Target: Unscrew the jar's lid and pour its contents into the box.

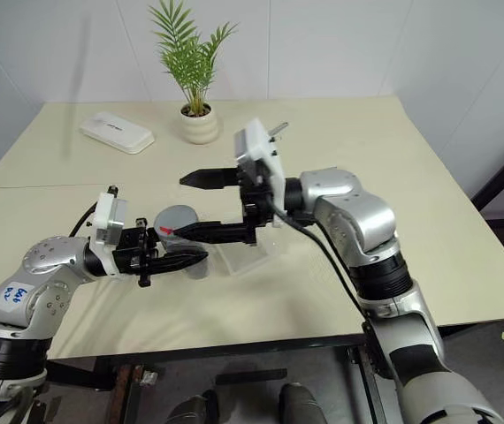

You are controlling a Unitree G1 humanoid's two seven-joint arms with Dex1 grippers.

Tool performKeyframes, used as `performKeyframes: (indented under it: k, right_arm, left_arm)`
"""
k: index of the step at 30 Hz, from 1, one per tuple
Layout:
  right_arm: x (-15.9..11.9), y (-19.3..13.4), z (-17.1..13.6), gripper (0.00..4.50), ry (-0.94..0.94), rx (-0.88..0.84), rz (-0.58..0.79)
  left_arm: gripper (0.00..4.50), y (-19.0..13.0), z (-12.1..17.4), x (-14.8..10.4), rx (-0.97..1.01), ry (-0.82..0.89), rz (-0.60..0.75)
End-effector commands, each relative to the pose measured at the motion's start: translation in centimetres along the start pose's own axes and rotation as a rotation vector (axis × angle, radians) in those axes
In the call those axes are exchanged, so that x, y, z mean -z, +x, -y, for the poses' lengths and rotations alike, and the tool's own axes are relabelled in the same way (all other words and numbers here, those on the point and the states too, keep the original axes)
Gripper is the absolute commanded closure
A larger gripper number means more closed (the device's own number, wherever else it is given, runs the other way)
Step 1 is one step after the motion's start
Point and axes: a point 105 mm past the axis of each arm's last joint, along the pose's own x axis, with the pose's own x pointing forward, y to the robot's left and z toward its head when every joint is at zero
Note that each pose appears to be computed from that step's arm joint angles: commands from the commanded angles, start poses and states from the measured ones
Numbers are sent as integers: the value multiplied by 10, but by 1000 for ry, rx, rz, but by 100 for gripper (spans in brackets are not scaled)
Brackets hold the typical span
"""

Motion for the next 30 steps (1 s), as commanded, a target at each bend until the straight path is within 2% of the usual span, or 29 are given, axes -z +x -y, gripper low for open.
performKeyframes:
  k: [1, 9, 17, 23, 30]
  right_arm:
    - [-8, 13, 2, 1, -45, 27, -14]
    - [-3, 31, 10, 1, -38, 71, -34]
    - [-1, 27, 20, 1, -50, 113, -48]
    - [-2, 3, 38, 1, -55, 195, -57]
    - [2, -43, 51, 1, -60, 293, -94]
  left_arm:
    - [256, 3, 1, -9, 15, 45, 14]
    - [256, 4, 1, -9, 18, 46, 17]
    - [256, 5, 1, -9, 16, 45, 20]
    - [256, 4, 2, -8, 16, 43, 21]
    - [256, 4, 1, -8, 19, 45, 22]
